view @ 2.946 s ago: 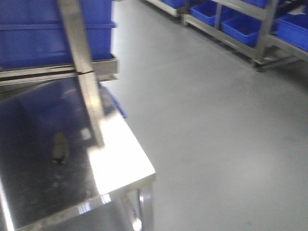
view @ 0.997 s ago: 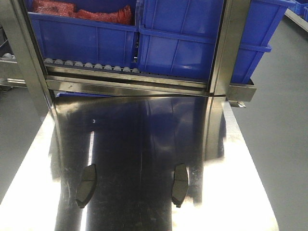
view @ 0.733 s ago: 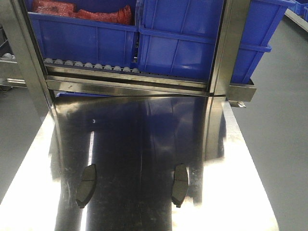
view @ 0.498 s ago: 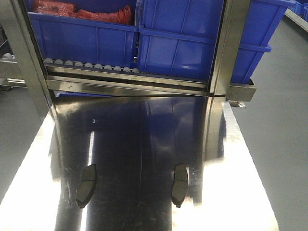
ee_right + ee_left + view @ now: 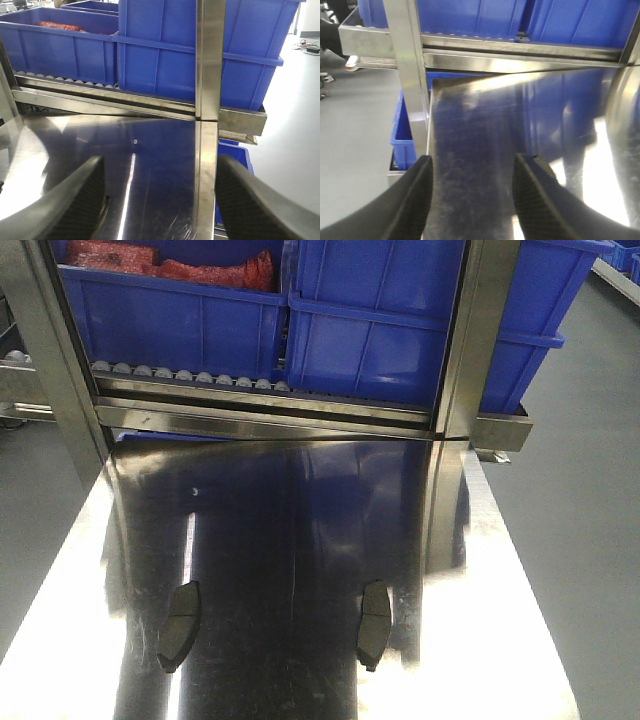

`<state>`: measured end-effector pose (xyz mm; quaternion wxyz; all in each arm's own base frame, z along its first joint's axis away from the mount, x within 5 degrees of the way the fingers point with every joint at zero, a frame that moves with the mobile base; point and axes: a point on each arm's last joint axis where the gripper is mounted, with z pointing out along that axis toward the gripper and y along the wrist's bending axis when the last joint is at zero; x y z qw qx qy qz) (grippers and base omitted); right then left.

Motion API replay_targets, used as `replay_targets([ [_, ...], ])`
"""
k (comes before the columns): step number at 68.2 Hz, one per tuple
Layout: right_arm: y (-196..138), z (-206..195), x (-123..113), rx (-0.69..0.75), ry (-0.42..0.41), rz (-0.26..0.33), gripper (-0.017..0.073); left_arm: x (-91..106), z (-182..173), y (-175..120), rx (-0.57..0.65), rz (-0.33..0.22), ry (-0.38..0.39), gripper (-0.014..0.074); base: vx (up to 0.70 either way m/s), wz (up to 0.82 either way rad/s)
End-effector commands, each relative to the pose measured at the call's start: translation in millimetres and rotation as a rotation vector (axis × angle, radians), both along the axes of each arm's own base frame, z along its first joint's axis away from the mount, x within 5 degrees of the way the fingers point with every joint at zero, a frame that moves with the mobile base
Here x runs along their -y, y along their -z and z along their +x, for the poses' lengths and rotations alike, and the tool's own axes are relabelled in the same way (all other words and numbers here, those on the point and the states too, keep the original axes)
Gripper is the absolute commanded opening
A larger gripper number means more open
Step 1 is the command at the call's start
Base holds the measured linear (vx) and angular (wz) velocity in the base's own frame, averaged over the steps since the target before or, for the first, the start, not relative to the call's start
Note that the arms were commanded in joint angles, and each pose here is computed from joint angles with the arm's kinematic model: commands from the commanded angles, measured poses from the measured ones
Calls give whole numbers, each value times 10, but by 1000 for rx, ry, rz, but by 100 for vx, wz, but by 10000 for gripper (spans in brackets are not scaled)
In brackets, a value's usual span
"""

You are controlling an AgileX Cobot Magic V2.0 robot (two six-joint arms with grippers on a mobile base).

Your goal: Move and align brake pads A on conveyor

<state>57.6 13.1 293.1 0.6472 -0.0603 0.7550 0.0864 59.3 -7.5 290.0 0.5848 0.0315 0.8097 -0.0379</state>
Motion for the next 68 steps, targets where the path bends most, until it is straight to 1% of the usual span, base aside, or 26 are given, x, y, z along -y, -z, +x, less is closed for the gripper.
replay_targets([
  [1, -149, 7, 4, 91, 6, 15, 452, 6, 56, -124, 75, -35, -4, 363, 0, 0],
  [5, -149, 7, 4, 91, 6, 15, 452, -3, 101, -142, 77, -11, -11, 363, 0, 0],
  [11, -149, 7, 4, 91, 6, 15, 452, -1, 177, -227, 85, -4, -12, 363, 0, 0],
  [16, -149, 7, 4, 91, 6, 15, 452, 6, 269, -296, 62, 6, -8, 363, 0, 0],
  [21, -149, 7, 4, 91, 6, 15, 452, 16, 406, -344, -8, 10, -5, 363, 0, 0],
  [38, -149, 7, 4, 91, 6, 15, 452, 81, 969, -417, -295, -14, 15, 363, 0, 0],
  [47, -149, 7, 4, 91, 6, 15, 452, 109, 1290, -296, -462, -6, 22, 363, 0, 0],
  [57, -149, 7, 4, 91, 6, 15, 452, 148, 1610, 5, -632, 5, 29, 363, 0, 0],
  [62, -149, 7, 4, 91, 6, 15, 452, 226, 1723, 126, -693, 19, 56, 363, 0, 0],
  [68, -149, 7, 4, 91, 6, 15, 452, 379, 1840, 247, -758, 18, 88, 363, 0, 0],
])
